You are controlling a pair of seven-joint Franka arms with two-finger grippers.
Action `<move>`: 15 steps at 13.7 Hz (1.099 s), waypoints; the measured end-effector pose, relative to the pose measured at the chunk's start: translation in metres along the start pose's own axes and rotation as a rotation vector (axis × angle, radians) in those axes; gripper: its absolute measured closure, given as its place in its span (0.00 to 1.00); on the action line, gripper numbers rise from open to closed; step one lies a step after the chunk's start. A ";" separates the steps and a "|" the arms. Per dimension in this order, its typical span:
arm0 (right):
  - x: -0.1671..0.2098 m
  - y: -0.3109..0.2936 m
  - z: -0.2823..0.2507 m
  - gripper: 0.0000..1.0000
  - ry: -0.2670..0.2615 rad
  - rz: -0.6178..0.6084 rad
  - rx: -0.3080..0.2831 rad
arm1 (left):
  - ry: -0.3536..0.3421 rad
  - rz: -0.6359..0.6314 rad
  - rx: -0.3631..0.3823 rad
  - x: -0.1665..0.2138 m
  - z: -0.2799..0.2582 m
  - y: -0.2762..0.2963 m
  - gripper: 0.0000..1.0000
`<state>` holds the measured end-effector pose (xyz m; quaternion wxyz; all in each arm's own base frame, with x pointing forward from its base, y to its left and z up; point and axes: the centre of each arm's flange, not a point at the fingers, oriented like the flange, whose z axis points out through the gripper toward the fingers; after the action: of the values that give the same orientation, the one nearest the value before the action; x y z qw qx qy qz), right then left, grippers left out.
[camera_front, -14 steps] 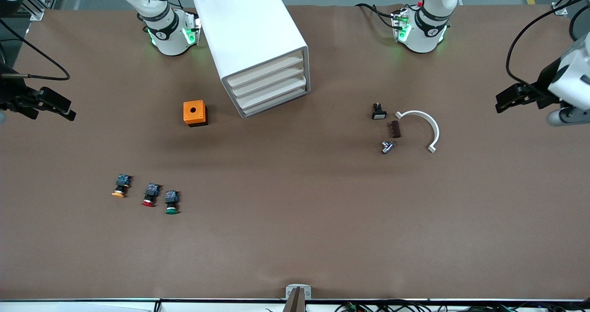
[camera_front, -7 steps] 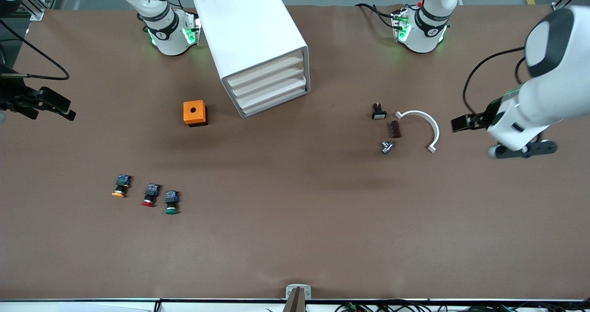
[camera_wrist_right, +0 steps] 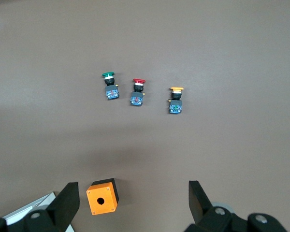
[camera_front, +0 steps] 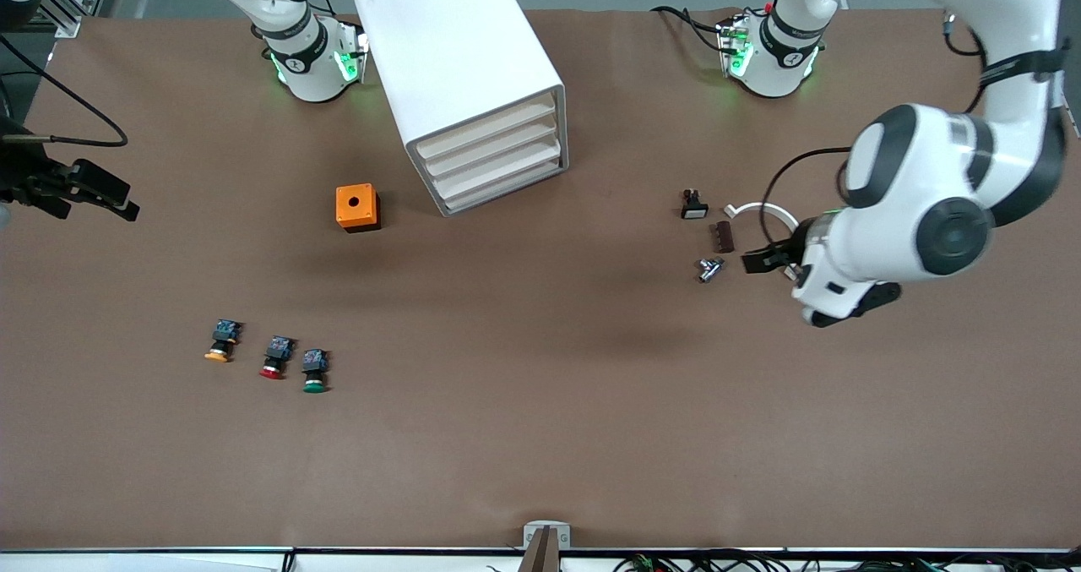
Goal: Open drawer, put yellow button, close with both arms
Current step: 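Move the left gripper toward the white cabinet's top drawer handle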
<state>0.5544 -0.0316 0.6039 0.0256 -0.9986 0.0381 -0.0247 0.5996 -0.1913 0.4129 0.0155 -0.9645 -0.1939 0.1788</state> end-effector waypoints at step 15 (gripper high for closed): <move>0.000 0.000 0.001 0.00 -0.001 -0.001 0.000 | -0.294 -0.787 0.028 -0.058 0.084 0.124 0.00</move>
<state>0.5543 -0.0315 0.6032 0.0256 -0.9987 0.0376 -0.0240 0.5658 -0.3309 0.3416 0.0678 -0.7805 -0.5454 0.2978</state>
